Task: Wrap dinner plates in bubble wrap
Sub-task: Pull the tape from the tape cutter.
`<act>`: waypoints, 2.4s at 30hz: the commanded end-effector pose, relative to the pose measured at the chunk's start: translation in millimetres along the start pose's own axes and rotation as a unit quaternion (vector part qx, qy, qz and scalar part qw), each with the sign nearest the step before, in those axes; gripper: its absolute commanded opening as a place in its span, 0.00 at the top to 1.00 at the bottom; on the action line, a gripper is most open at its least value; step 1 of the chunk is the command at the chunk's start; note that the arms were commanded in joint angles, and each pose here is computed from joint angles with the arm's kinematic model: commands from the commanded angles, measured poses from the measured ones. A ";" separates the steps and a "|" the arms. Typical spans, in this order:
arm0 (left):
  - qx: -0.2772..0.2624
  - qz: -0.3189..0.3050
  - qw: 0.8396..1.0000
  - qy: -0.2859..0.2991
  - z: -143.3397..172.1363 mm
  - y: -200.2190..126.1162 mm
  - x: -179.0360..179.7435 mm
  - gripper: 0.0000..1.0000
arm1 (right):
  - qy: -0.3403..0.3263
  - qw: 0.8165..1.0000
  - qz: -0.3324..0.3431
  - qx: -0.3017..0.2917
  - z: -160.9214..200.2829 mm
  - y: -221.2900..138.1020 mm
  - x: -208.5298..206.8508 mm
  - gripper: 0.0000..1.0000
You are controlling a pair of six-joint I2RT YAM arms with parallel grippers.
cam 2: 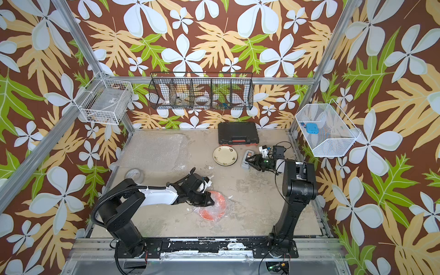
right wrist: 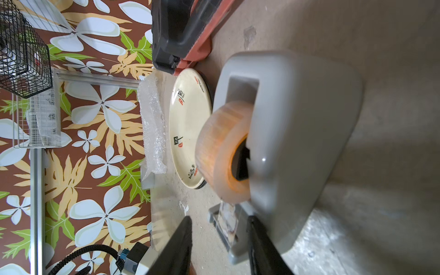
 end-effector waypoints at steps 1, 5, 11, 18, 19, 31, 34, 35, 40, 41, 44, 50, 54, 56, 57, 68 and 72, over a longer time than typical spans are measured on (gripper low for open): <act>0.082 -0.093 0.991 -0.052 34.1 -0.1 29.4 0.93 | 0.005 1.000 0.000 0.000 -0.8 4.1 -3.2 0.60; 0.080 -0.093 0.991 -0.052 33.2 -0.2 28.8 0.93 | 0.016 1.000 -0.003 0.002 -0.9 7.5 -8.2 0.61; 0.081 -0.093 0.991 -0.051 32.7 0.4 28.7 0.93 | 0.025 1.000 -0.007 0.005 -0.4 11.4 -12.9 0.64; 0.081 -0.093 0.991 -0.052 32.4 0.3 28.6 0.93 | 0.031 0.999 -0.007 0.007 -0.1 13.9 -16.8 0.67; 0.080 -0.093 0.991 -0.052 32.2 0.1 28.2 0.93 | 0.031 0.999 -0.006 0.007 -0.2 14.0 -16.7 0.68; 0.080 -0.097 0.991 -0.054 33.9 -0.6 29.5 0.93 | 0.033 0.999 0.003 0.006 0.0 12.9 -18.4 0.90; 0.080 -0.097 0.990 -0.056 34.5 -0.8 30.0 0.93 | 0.033 0.999 0.003 0.006 -0.2 13.1 -18.2 0.94; 0.080 -0.097 0.990 -0.056 34.6 -0.7 29.9 0.93 | 0.034 0.999 0.003 0.007 -0.1 13.5 -18.8 0.96; 0.083 -0.097 0.990 -0.057 35.3 0.1 30.6 0.93 | 0.032 0.999 0.002 0.005 -0.7 11.3 -15.3 1.00; 0.083 -0.097 0.990 -0.056 35.2 0.1 30.7 0.93 | 0.028 1.000 -0.001 0.004 -1.0 9.9 -11.8 1.00; 0.082 -0.096 0.990 -0.056 34.3 0.0 29.9 0.93 | 0.019 1.000 -0.023 -0.003 -2.1 3.8 3.5 1.00; 0.082 -0.097 0.990 -0.058 33.9 0.4 30.0 0.93 | 0.006 0.999 -0.045 0.001 0.2 -4.0 27.8 1.00; 0.081 -0.095 0.991 -0.056 32.9 -0.1 28.8 0.93 | 0.006 0.999 -0.047 0.007 11.1 -6.2 34.6 1.00; 0.081 -0.097 0.990 -0.056 33.3 -0.8 28.9 0.93 | 0.008 0.998 -0.053 0.012 21.5 -8.0 38.3 1.00; 0.081 -0.097 0.990 -0.056 33.8 -0.9 29.3 0.93 | 0.008 0.998 -0.056 0.015 26.1 -8.7 40.0 1.00; 0.083 -0.098 0.990 -0.056 38.3 -2.1 31.8 0.93 | 0.022 0.998 -0.046 0.045 94.3 -12.5 38.8 1.00; 0.082 -0.098 0.990 -0.055 39.0 -2.3 32.1 0.93 | 0.026 0.997 -0.041 0.055 114.9 -13.1 32.6 1.00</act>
Point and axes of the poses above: each gripper's point midway between its finger pads, its own y axis out along the fingers, its own x axis along the line the jaws close on, z = x × y, the point moved 9 cm from there along -y, back along the fingers, and after that the axes turned 8 degrees about y, right-handed, at the moved point
